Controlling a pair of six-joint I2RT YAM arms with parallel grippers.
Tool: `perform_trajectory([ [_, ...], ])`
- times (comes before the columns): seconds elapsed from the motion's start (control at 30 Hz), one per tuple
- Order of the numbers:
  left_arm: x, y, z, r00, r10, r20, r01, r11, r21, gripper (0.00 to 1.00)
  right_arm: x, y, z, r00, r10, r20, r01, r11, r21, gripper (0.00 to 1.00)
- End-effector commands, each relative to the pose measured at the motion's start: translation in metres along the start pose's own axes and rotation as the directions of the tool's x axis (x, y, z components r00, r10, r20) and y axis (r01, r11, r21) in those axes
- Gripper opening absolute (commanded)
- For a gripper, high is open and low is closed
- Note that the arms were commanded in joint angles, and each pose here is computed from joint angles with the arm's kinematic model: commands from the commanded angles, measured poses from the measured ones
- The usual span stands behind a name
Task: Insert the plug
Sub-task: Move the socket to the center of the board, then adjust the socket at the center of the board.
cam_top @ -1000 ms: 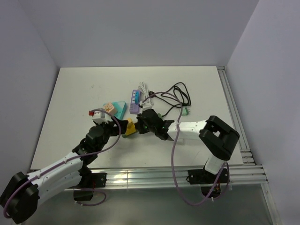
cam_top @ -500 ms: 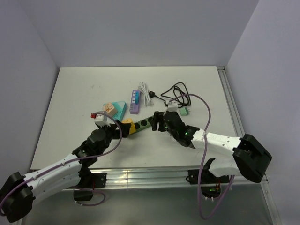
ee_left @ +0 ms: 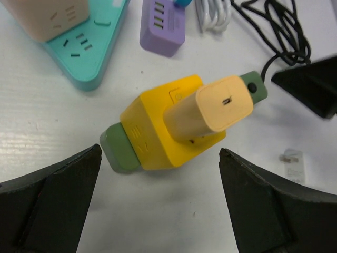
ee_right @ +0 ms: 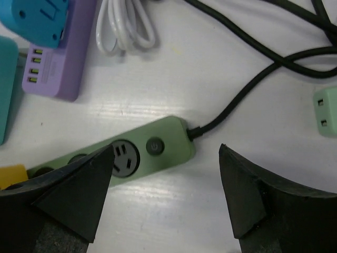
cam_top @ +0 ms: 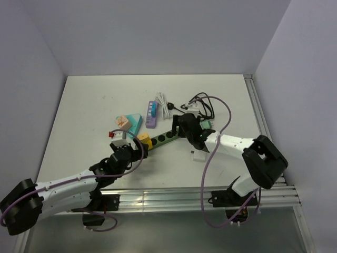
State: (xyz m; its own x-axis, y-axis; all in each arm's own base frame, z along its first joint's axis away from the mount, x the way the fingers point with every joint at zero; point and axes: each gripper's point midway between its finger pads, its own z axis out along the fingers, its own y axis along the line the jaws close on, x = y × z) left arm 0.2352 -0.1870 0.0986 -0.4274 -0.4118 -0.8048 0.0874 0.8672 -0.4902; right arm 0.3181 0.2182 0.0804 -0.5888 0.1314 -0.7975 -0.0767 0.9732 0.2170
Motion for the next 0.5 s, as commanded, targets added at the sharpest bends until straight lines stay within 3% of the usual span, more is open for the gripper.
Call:
perform_trajectory([
  [0.0,-0.008,-0.017,0.002,0.998,-0.049,0.051,0.049,0.999,-0.011,0.99,-0.027,0.003,0.017,1.000,0.006,0.021,-0.006,1.000,0.012,0.87],
  [0.13,0.007,-0.032,-0.002,0.999,0.007,0.035,-0.006,1.000,-0.030,0.99,-0.045,-0.002,0.041,1.000,0.020,0.005,-0.020,0.999,0.028,0.87],
  [0.27,0.021,-0.033,0.009,0.999,0.046,0.005,-0.045,0.995,-0.087,1.00,-0.036,-0.005,0.068,0.998,0.001,-0.062,0.002,0.999,0.048,0.85],
  [0.4,0.031,-0.038,0.016,0.999,0.047,-0.016,-0.048,0.997,-0.054,0.99,-0.032,0.008,0.089,0.994,-0.032,-0.106,0.033,0.999,0.000,0.60],
  [0.47,0.039,-0.038,0.019,0.998,0.046,-0.048,-0.048,0.998,-0.039,0.98,-0.026,0.012,0.095,0.990,-0.038,-0.136,0.035,0.999,-0.023,0.52],
])
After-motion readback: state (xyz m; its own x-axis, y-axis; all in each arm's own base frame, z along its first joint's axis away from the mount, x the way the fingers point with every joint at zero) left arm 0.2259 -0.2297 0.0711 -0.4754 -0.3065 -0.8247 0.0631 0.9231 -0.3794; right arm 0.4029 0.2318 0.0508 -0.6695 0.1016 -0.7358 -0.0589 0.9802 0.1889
